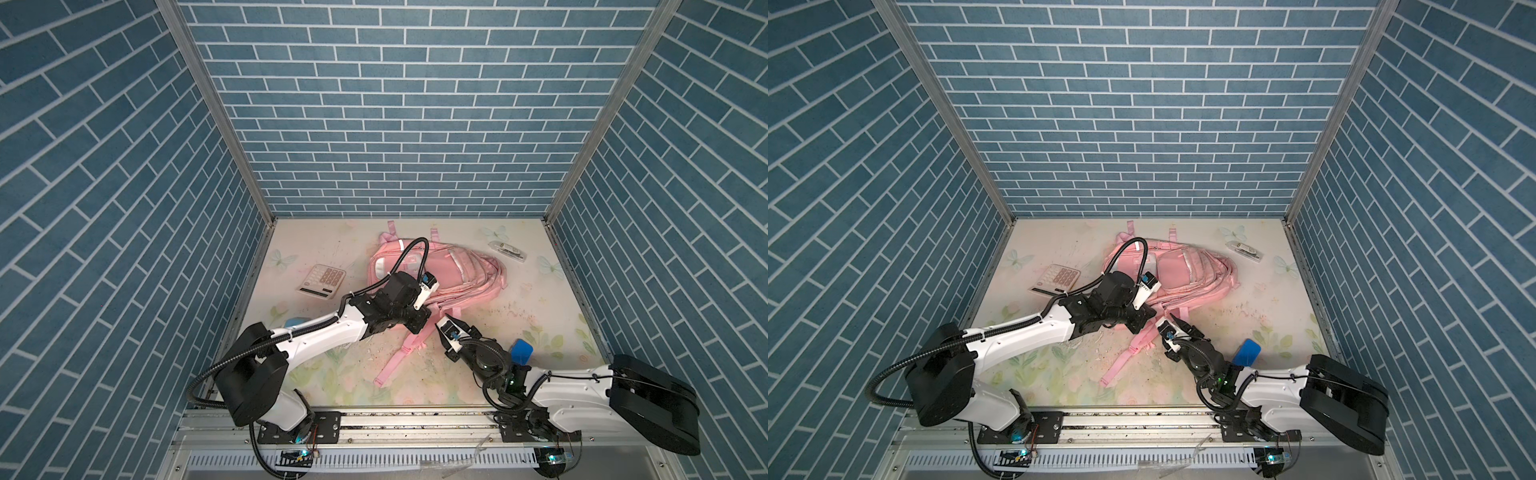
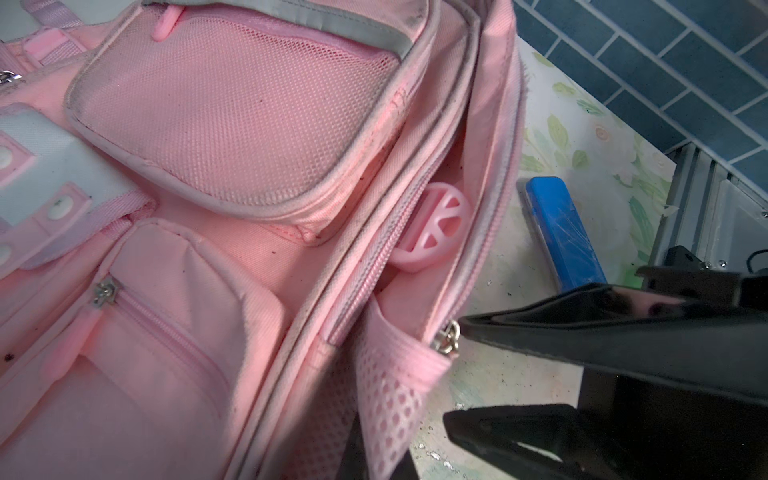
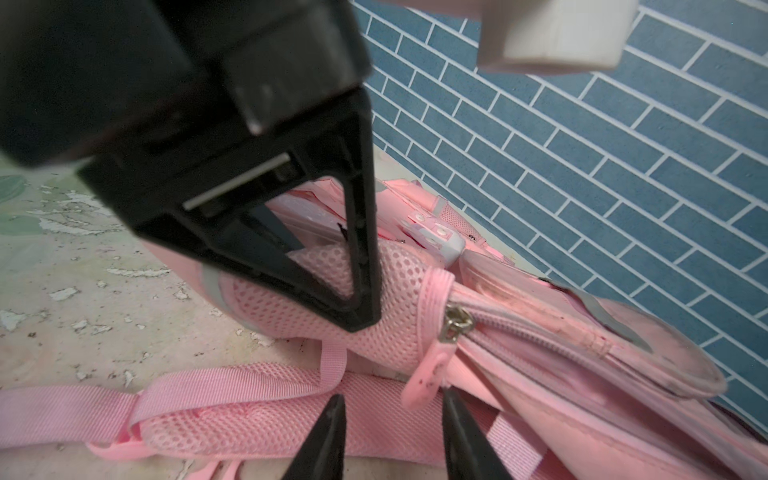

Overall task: Pack the student bag
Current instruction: 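Grasp the other zipper pull with right gripper while left holds its pull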

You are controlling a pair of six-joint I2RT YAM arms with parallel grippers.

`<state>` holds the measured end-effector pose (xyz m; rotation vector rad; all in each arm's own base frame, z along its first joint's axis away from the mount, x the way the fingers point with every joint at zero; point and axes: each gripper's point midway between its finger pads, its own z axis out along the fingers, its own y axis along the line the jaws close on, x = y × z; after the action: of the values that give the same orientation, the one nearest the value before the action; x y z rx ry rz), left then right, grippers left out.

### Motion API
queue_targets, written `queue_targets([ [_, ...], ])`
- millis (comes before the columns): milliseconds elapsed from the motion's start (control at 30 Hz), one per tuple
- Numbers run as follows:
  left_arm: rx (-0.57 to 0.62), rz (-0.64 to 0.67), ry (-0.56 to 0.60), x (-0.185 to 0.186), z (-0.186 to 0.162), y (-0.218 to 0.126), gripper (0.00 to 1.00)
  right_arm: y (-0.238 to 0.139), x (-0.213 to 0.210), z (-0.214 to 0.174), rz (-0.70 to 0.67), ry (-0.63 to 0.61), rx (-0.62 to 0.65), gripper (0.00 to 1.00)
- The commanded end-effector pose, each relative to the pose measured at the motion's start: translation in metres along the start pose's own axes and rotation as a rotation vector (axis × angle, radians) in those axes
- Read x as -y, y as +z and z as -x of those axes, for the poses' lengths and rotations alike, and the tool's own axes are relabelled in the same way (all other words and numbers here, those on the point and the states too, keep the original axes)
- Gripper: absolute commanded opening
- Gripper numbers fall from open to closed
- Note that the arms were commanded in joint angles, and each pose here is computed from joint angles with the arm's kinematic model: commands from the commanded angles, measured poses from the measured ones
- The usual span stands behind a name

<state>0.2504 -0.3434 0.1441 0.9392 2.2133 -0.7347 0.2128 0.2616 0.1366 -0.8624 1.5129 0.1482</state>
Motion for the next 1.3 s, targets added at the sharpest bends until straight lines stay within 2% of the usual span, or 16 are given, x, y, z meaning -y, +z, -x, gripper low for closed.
queue_targets([
  [0,0.162,-0.070,0.020,0.021,0.051,-0.011,0.00,0.005,0.020,0.016,-0.134,0.017,0.020,0.36],
  [200,0.149,-0.065,0.010,0.019,0.046,-0.009,0.00,0.007,0.025,0.017,-0.171,0.066,0.018,0.30],
  [400,0.135,-0.052,0.023,0.017,0.044,-0.008,0.00,0.009,0.025,0.006,-0.184,0.112,-0.037,0.09],
  [567,0.114,-0.025,0.066,0.014,0.040,-0.013,0.00,-0.002,0.030,0.000,-0.158,0.198,-0.041,0.01],
  [767,0.090,0.012,0.139,0.007,0.030,-0.024,0.00,-0.011,0.040,-0.011,-0.081,0.315,-0.075,0.00],
  [967,0.087,0.063,0.203,-0.011,0.023,-0.037,0.00,-0.021,0.073,-0.024,-0.152,0.403,-0.131,0.00],
  [1100,0.063,0.087,0.296,-0.018,0.015,-0.041,0.00,-0.029,0.100,-0.041,-0.218,0.506,-0.171,0.00],
  [1267,0.036,0.099,0.400,-0.023,0.010,-0.039,0.00,-0.032,0.119,-0.038,-0.228,0.561,-0.143,0.00],
])
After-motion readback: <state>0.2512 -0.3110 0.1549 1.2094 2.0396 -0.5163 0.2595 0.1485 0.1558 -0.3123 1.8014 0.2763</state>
